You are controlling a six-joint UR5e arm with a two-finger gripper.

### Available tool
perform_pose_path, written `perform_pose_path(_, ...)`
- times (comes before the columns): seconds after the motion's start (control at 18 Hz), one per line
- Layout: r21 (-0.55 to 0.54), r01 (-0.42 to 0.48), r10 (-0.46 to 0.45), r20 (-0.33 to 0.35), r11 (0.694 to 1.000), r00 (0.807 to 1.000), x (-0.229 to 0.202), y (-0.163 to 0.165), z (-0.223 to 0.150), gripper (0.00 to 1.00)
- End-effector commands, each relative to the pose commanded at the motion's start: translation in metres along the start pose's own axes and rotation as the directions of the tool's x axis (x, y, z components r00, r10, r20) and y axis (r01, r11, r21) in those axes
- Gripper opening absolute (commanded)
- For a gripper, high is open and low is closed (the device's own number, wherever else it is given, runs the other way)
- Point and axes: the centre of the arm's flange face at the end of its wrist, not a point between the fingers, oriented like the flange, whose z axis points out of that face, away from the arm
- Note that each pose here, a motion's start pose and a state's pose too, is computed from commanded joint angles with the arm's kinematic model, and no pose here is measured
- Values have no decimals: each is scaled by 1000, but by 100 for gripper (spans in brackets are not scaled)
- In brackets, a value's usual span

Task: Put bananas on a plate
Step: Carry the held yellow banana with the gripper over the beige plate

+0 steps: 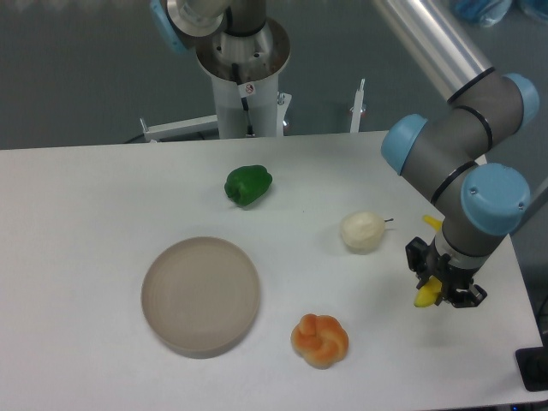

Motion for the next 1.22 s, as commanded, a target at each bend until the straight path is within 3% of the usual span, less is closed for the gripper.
perform_pose_path(0.28, 4, -6, 6, 21, 1000, 1000, -1, -6, -13, 17)
perform_pose_path(0.61, 21, -22, 22, 39, 1000, 999, 40, -91, -39, 17)
perform_pose_path(0.67, 30, 5, -6, 34, 1000, 999, 60, -126, -40, 16)
perform_pose_path(0.78, 38, 25, -26, 22, 999, 999, 91, -164, -42, 16)
perform_pose_path(0.89, 13, 8, -8, -17, 1000, 1000, 128, -200, -22, 16)
perform_pose_path(1.06, -2, 103, -103, -38, 995, 994, 156, -228, -11, 16)
perform_pose_path(1.22, -7, 109, -110, -43, 994, 993, 166, -241, -7, 16)
